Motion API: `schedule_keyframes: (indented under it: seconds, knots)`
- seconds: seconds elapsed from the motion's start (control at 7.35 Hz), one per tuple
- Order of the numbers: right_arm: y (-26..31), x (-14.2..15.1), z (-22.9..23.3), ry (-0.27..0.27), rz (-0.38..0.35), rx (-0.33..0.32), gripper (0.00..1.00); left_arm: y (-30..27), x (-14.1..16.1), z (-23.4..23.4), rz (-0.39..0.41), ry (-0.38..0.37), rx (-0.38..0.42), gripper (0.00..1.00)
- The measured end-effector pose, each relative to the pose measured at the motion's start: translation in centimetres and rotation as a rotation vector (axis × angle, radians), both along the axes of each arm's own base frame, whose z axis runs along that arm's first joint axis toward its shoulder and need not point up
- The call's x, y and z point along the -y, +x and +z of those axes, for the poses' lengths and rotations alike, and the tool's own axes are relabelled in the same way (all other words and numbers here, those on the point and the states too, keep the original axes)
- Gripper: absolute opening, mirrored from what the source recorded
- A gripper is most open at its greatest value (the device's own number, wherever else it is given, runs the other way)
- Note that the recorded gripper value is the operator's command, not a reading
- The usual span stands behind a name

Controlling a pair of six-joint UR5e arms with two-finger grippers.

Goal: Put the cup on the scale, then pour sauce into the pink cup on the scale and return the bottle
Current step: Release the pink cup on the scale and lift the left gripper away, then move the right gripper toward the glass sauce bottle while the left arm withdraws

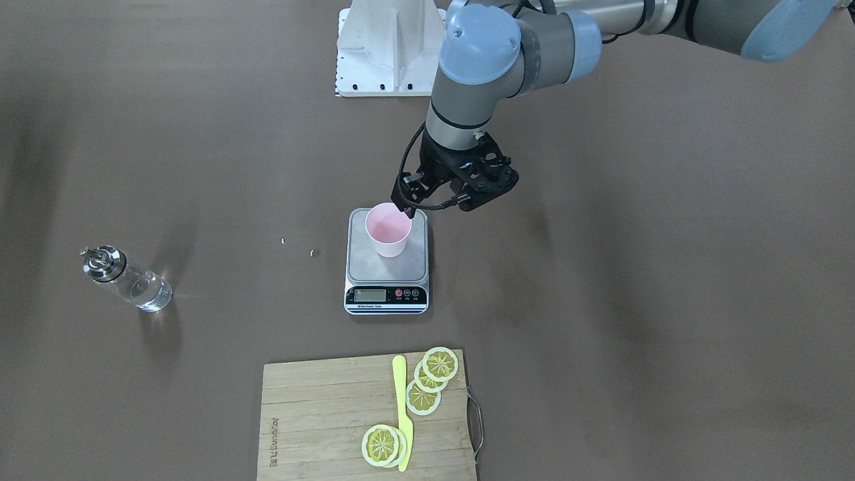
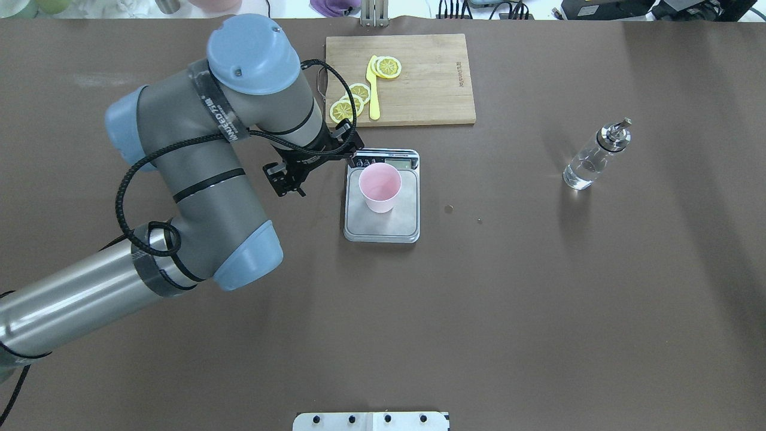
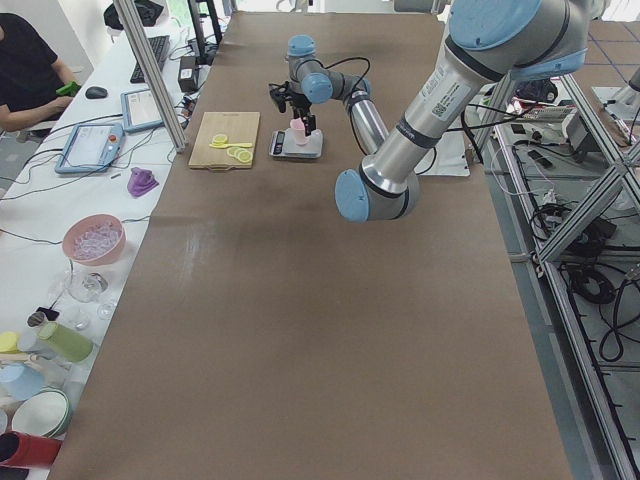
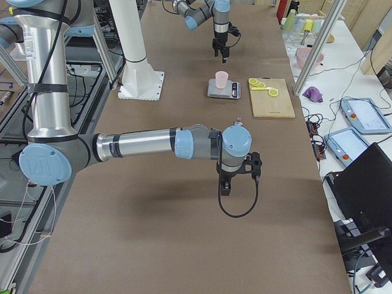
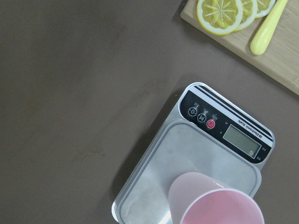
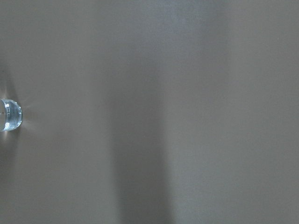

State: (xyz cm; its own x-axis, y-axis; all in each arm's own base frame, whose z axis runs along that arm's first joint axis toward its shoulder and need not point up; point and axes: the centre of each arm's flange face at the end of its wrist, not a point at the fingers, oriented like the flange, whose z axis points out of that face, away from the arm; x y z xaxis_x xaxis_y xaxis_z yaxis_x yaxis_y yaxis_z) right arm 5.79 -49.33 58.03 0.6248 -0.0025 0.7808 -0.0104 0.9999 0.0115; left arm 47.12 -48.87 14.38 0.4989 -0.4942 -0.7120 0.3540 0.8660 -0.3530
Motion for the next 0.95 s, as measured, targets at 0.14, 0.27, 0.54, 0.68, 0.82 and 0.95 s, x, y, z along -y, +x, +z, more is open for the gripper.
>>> schedule_keyframes:
  seconds: [0.14, 0.27, 0.54, 0.68, 0.82, 0.95]
  knots:
    - [-0.1, -0.5, -1.3, 0.024, 0.0, 0.0, 1.0, -1.4, -0.1, 1.1, 0.0, 0.01, 0.01, 0.98]
    - [-0.4, -1.1, -3.2, 0.061, -0.005, -0.002, 1.0, -2.3, -0.1, 2.0, -0.001, 0.011, 0.019, 0.98]
    - [-2.1, -3.0, -6.5, 0.074, -0.006, 0.009, 1.0, -3.1, -0.2, 3.3, -0.006, 0.008, 0.029, 0.98]
    - [-4.0, -3.4, -8.0, 0.042, 0.002, 0.019, 1.0, -3.8, -0.2, 3.9, -0.005, 0.013, 0.034, 0.98]
    - [-6.1, -3.8, -9.7, 0.031, -0.004, 0.016, 1.0, -4.5, -0.2, 4.7, 0.002, 0.028, 0.042, 0.98]
    - [-8.2, -4.4, -11.9, 0.057, -0.028, 0.002, 1.0, -5.3, -0.1, 5.4, 0.007, 0.042, 0.05, 0.98]
